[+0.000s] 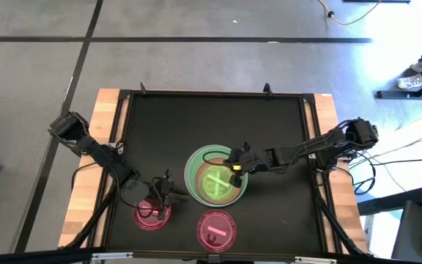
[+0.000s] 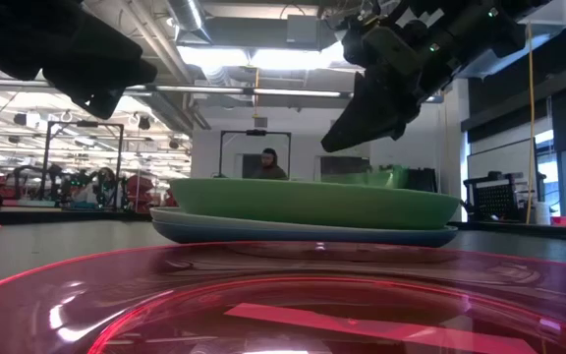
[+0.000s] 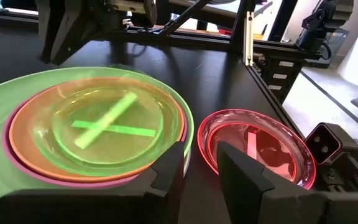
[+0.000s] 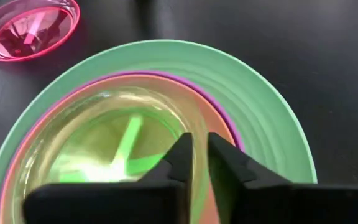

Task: Stack plastic plates
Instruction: Stack the transparent green plate on top of the transparent green plate, then stack the left transparent red plate on top of the transparent green plate

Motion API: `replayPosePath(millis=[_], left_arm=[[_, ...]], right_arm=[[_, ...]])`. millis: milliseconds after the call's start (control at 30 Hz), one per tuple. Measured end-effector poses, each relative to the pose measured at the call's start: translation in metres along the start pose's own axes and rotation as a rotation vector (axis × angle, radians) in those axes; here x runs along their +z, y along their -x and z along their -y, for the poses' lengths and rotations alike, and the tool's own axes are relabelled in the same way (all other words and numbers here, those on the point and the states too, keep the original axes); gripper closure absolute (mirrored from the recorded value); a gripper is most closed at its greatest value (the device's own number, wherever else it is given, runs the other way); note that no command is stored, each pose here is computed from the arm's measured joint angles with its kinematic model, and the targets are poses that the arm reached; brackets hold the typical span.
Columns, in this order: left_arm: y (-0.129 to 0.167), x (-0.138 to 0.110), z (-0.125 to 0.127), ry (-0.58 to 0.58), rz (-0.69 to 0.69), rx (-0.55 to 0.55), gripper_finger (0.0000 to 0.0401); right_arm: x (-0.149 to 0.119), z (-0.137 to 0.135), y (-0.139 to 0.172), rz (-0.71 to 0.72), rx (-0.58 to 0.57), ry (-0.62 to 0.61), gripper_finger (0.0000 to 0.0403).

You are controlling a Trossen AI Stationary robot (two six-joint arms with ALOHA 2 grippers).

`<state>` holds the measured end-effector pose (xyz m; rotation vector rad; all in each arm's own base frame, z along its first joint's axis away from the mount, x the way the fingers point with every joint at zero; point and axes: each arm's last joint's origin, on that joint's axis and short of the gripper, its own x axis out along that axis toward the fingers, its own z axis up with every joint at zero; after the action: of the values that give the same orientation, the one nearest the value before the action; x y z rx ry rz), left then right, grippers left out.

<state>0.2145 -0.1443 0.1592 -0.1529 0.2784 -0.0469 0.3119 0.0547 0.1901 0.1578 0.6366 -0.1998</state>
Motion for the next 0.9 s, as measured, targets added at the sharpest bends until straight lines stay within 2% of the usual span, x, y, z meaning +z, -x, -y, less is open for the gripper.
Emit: replayPosePath(millis=[133,200,333,467,700,800,900], left_arm=[[0.0,0.0,0.0,0.0,-0.001,-0.001,0.031],[0.0,0.0,0.0,-0.002,-0.004,-0.001,0.031],[-0.002,0.001,-0.001,-0.015,-0.018,-0.042,0.031],[-0.005,0.003,-0.006,-0.045,-0.013,-0.036,0.031],[-0.012,0.007,-0.021,-0.03,-0.016,-0.001,0.0308],[-0.015,0.008,-0.028,-0.022,-0.03,-0.006,0.0293],[-0.019,0.009,-0.038,-0.018,-0.053,0.005,0.0269]], right_arm=[[0.001,-0.001,0.0,0.009,0.005,0.019,0.0301],[0.003,-0.001,0.005,0.02,0.01,0.082,0.0275],[0.009,-0.02,0.029,0.094,0.086,0.24,0.0242],[0.004,-0.047,0.05,0.14,0.178,0.321,0.0232],[-0.027,-0.084,0.068,0.161,0.2,0.382,0.023],[-0.037,-0.093,0.075,0.198,0.231,0.38,0.023],[-0.045,-0.098,0.08,0.22,0.2,0.388,0.023]])
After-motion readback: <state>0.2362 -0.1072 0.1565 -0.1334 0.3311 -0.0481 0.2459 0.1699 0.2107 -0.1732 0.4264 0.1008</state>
